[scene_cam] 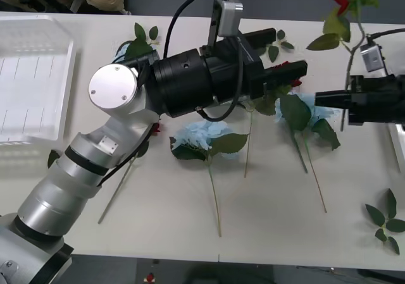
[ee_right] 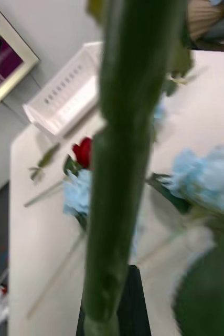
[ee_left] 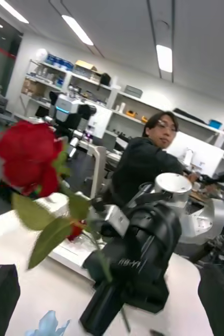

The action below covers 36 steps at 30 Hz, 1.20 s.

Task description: Put the red flowers into the right box and the blue flowers into the left box

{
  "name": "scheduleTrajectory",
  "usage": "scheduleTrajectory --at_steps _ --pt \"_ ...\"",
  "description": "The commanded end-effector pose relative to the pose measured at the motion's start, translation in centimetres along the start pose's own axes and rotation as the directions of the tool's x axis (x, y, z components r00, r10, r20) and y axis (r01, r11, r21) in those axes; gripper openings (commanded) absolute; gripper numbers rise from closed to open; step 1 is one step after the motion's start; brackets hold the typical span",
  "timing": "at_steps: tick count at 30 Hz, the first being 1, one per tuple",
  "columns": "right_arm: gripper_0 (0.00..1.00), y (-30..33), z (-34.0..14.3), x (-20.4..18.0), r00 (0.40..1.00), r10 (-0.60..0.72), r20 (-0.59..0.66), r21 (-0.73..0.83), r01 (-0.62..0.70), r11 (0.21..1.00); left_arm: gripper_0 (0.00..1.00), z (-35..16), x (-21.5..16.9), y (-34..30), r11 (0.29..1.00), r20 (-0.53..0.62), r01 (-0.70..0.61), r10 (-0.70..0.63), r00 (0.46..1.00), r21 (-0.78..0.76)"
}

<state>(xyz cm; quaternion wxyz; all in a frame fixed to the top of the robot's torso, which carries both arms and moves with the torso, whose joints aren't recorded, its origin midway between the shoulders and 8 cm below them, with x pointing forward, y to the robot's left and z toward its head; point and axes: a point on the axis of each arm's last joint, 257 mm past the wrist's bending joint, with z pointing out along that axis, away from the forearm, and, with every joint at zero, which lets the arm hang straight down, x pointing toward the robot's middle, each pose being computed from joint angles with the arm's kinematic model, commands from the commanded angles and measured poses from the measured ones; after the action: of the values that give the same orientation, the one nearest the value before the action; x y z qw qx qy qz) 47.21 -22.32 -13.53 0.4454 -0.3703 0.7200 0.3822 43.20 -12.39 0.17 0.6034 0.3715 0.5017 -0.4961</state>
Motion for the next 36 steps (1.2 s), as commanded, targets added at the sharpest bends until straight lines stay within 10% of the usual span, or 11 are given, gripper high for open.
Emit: scheduleTrajectory --at_steps 1,20,36 --pt "0.0 -2.4 -4.8 -2.3 0.991 -0.12 -0.063 0.082 0.125 0.989 1.0 -0.3 -2.4 -0.6 0.999 0.049 -0.046 0.047 0.998 -0.008" --pt "0.0 -10.4 -21.4 2.5 0.938 0.294 -0.183 0.528 -0.159 0.834 1.0 -14.2 1.2 8.3 0.972 -0.335 0.096 -0.166 0.928 -0.215" --pt "0.0 -16.5 -30.8 6.5 0.877 0.477 -0.067 0.848 -0.202 0.49 1.0 -27.8 1.3 18.5 0.738 -0.354 0.124 -0.455 0.817 -0.664"
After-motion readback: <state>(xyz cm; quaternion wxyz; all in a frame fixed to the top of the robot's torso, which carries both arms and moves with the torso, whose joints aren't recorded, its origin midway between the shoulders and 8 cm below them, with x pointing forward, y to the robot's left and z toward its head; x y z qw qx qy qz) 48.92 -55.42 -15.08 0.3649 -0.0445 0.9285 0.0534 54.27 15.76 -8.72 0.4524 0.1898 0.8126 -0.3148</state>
